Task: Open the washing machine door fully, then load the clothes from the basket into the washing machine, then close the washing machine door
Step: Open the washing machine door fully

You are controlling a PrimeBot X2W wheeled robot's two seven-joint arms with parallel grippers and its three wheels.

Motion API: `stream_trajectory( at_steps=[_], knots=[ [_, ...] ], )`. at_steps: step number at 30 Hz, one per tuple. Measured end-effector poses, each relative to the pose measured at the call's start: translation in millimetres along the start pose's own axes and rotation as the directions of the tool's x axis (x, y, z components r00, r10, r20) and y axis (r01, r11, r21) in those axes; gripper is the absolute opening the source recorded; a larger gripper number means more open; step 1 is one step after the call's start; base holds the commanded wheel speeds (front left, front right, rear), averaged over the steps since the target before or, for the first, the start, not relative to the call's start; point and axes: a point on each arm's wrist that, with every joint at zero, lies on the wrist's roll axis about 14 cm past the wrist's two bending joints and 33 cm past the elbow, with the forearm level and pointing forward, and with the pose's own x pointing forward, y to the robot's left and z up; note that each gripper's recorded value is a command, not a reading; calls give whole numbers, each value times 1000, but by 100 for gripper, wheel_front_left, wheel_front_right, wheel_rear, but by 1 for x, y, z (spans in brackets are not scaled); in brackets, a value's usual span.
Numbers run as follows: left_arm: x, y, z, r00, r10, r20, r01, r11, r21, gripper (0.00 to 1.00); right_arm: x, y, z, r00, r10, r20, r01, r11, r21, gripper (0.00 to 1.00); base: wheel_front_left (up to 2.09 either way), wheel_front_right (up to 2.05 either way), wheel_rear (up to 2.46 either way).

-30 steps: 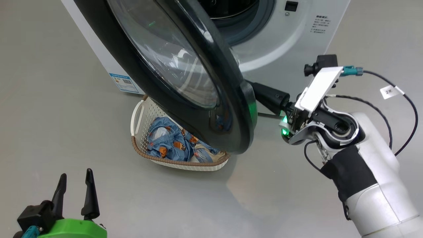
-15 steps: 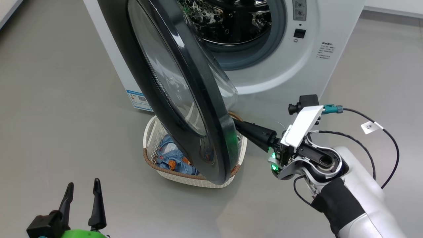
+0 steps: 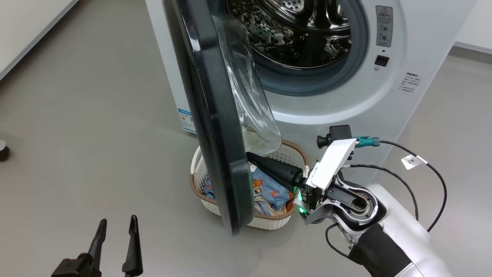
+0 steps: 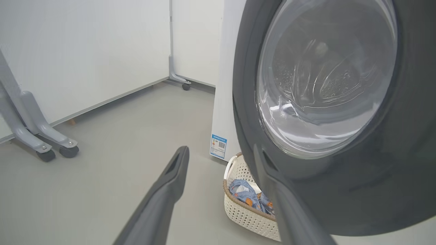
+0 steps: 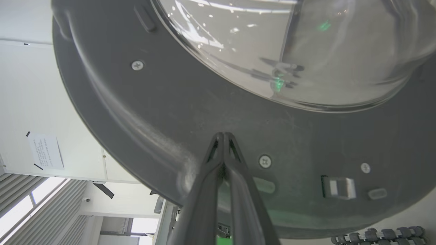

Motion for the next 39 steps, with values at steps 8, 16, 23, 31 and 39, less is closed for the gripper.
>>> stream_trajectory(
  at_steps=[8, 16, 23, 31, 39],
  knots=[
    [-14, 5, 0, 1000, 31, 7, -30, 999, -31, 100, 17, 11, -28, 997, 28, -69, -28, 1000, -6, 0, 0, 0, 0],
    [-23, 13, 1, 998, 59, 16, -58, 998, -37, 100, 24, 16, -42, 996, 35, -84, -36, 999, -11, 0, 0, 0, 0],
    [-23, 13, 2, 999, 49, 21, -48, 998, -41, 100, 23, 18, -44, 998, 29, -64, -30, 999, -23, 0, 0, 0, 0],
    [-23, 27, 4, 997, 72, 28, -71, 997, -34, 100, 15, 23, -34, 1000, 3, 5, -2, 986, -167, 33, 0, 0, 0],
    [-12, 28, 6, 998, 51, 30, -51, 999, -13, 100, -22, 38, 11, 980, 11, 201, 77, 902, -425, 100, 0, 0, 0]
  ],
)
